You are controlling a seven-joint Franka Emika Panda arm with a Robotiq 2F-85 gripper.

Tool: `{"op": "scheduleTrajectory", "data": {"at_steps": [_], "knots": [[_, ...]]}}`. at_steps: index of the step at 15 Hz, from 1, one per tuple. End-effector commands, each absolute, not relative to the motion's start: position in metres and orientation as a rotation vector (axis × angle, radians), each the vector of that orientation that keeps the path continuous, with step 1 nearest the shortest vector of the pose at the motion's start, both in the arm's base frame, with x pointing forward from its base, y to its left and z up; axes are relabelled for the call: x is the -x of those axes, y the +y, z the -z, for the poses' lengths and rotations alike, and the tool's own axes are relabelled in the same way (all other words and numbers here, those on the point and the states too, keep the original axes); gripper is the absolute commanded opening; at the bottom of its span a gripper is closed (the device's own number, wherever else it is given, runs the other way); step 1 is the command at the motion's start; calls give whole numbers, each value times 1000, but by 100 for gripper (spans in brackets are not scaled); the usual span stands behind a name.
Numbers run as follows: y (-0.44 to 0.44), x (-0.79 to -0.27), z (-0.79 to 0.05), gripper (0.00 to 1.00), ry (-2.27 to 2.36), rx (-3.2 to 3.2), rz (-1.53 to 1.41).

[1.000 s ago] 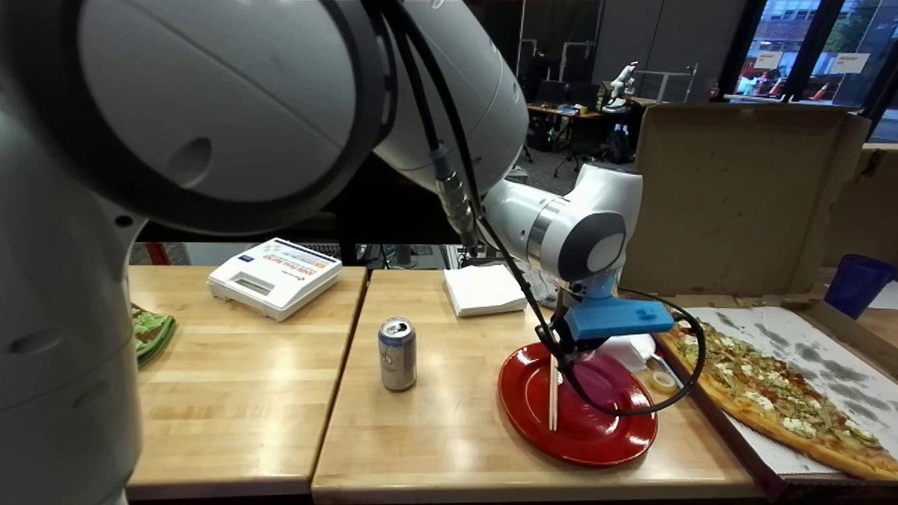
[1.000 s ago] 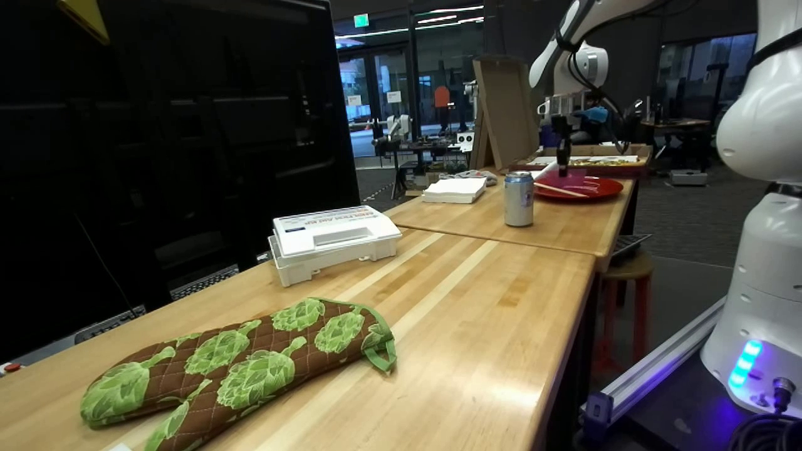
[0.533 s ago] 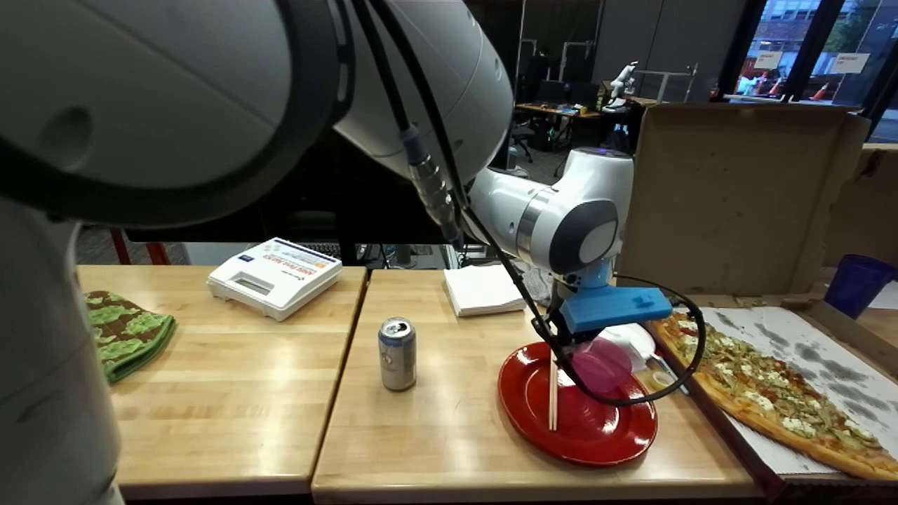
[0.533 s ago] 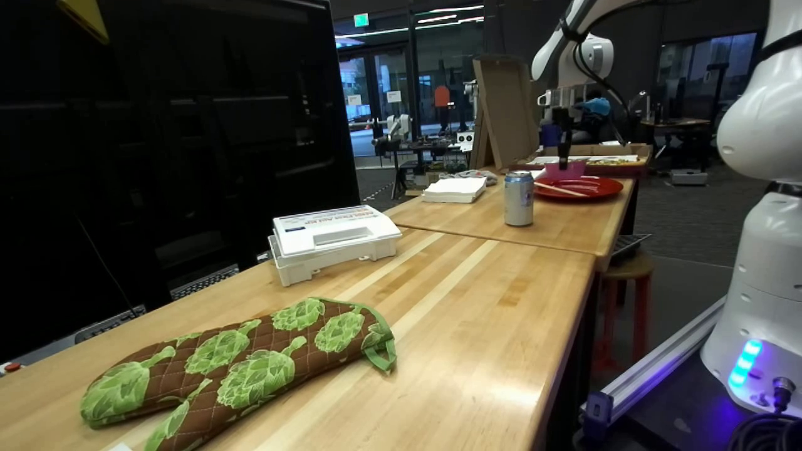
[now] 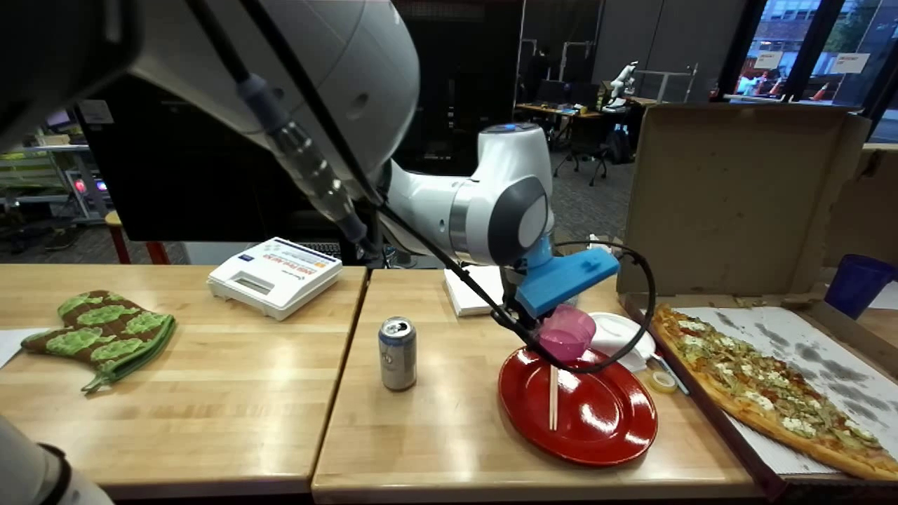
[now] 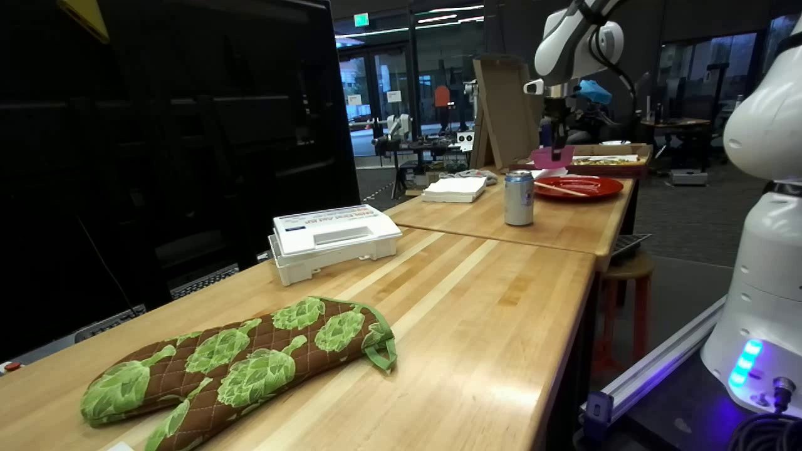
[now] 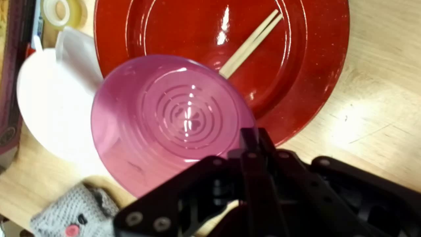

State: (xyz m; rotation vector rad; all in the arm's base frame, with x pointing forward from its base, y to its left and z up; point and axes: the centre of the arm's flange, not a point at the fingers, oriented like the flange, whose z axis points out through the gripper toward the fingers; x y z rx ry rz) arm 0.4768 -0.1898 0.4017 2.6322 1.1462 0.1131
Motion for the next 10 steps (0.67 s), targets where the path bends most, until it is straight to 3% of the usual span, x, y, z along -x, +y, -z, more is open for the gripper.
{"op": "scheduleTrajectory", "data": {"at_steps": [1, 10], "knots": [[-137, -439, -417, 1, 1343, -2446, -152], [-71, -417, -401, 1, 1723, -2140, -129]]}}
